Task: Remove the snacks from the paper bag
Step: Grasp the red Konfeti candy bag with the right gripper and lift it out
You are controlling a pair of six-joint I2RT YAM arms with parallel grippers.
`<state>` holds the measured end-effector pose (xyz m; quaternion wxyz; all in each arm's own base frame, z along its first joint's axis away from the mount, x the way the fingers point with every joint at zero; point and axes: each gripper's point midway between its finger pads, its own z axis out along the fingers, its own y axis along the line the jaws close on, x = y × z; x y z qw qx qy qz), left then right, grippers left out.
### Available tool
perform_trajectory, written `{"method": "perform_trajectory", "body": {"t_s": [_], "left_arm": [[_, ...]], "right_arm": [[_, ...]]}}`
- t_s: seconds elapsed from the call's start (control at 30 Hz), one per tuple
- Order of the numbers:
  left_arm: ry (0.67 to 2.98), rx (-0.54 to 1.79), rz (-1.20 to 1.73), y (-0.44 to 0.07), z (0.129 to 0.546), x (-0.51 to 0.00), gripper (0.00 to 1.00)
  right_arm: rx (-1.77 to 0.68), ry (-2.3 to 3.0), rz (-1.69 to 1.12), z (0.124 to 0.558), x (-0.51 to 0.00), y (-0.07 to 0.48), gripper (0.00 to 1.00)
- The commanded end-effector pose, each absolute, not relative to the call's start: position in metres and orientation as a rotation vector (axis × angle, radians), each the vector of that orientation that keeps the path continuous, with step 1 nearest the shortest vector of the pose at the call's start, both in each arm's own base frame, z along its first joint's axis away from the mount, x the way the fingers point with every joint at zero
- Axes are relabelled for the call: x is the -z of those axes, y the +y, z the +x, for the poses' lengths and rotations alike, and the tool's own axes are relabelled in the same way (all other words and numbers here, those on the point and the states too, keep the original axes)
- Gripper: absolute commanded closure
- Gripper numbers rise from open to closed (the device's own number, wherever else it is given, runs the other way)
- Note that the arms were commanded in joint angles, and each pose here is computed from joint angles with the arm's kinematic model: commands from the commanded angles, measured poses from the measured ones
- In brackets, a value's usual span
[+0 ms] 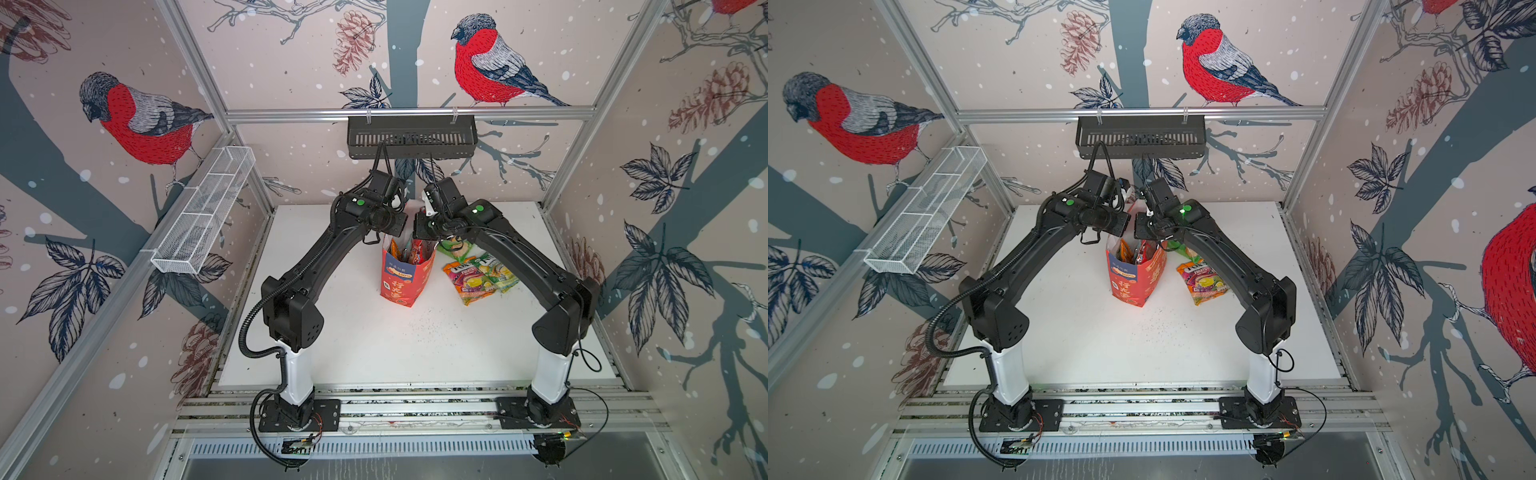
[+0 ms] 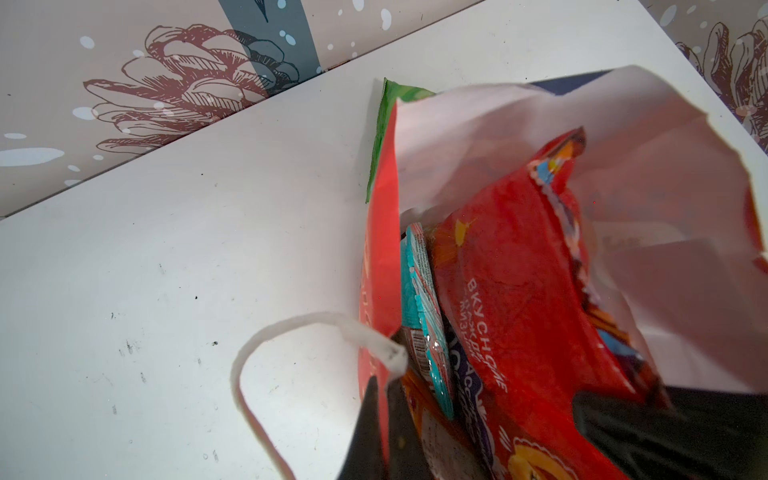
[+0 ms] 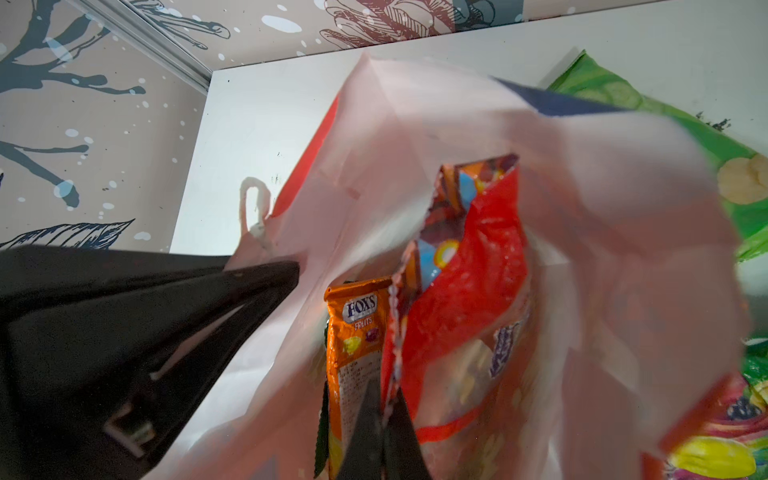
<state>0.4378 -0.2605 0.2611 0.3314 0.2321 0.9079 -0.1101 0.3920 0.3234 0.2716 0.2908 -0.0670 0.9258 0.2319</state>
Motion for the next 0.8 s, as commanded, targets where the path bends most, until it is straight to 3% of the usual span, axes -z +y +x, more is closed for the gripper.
{"method": "perform_trajectory", "body": {"t_s": [0.0,0.77], "left_arm": [[2.348,0.294,0.600,-0.262,0.442,-0.266,1.00],[2.395,0.258,0.566,-0.255,0.443,-0.256,1.00]], "right_arm": [[-0.706,2.381,-0.230,0.393,-0.299,0.334,1.00],[-0.934,2.197,-0.311,0.383,-0.363,0.340,1.00]]}}
